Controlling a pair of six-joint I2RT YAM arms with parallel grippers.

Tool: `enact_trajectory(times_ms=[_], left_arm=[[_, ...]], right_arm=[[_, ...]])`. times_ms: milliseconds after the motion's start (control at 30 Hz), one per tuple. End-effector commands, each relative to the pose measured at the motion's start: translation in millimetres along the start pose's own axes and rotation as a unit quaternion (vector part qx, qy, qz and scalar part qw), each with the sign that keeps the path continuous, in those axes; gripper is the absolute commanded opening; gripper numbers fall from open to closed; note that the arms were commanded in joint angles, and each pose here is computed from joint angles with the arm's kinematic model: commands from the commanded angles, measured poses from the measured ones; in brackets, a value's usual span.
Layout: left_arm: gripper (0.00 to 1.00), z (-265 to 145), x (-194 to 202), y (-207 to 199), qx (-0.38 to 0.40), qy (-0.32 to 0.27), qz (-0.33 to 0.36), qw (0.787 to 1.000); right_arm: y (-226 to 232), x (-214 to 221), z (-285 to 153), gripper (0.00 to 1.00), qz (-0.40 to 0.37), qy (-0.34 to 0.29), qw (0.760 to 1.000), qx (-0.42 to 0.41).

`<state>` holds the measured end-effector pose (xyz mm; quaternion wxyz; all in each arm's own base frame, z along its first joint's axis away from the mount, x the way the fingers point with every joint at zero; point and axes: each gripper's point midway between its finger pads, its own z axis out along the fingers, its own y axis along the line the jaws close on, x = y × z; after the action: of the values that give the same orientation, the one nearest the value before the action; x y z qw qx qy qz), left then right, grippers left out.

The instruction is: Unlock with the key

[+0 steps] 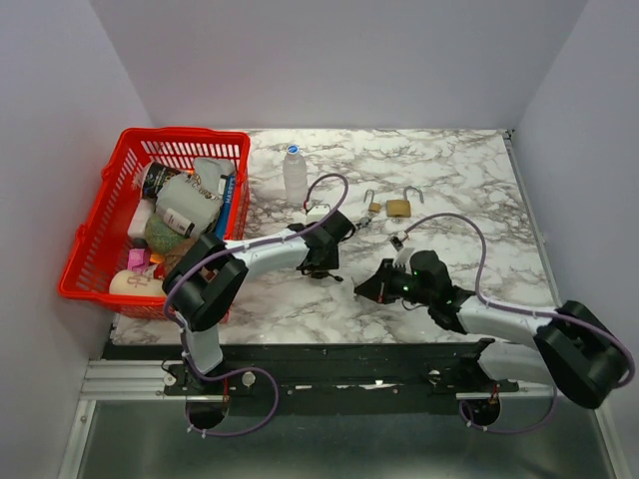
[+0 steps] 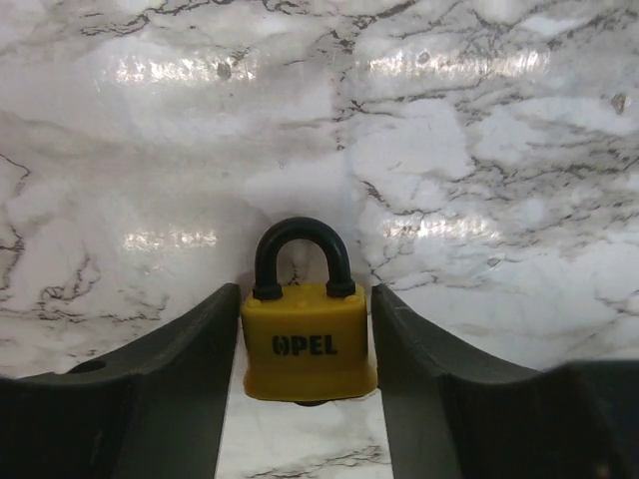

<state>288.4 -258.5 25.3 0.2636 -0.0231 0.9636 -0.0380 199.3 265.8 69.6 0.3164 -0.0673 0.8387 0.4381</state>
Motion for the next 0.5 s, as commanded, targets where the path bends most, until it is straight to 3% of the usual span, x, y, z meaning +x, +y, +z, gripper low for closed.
enact_trajectory(times_ms=[0, 67, 100, 333, 467], left_arm=[[0.79, -8.9, -21.4, -9.9, -0.001, -0.026, 0.008, 1.0], [0.87, -15.1, -32.2, -15.1, 0.004, -0.038, 0.013, 0.999], [0.99, -20.4, -37.6, -18.4, 0.009, -0.047, 0.024, 0.999], [0.99, -90.3, -100.8, -54.1, 0.085, -0.131, 0.054, 0.986], [0.99, -147.2, -133.0, -73.7, 0.173, -0.196, 0.049, 0.964]], right_arm=[[-5.6, 2.4, -21.5, 0.01, -0.021, -0.002, 0.999, 0.027], [10.3, -7.1, -32.3, 0.01, -0.042, -0.018, 0.999, 0.002], [14.7, -10.2, -35.8, 0.01, -0.049, -0.022, 0.999, -0.004], [58.3, -42.5, -69.4, 0.01, -0.101, -0.076, 0.99, -0.065], [77.5, -55.9, -85.5, 0.01, -0.115, -0.103, 0.984, -0.094]])
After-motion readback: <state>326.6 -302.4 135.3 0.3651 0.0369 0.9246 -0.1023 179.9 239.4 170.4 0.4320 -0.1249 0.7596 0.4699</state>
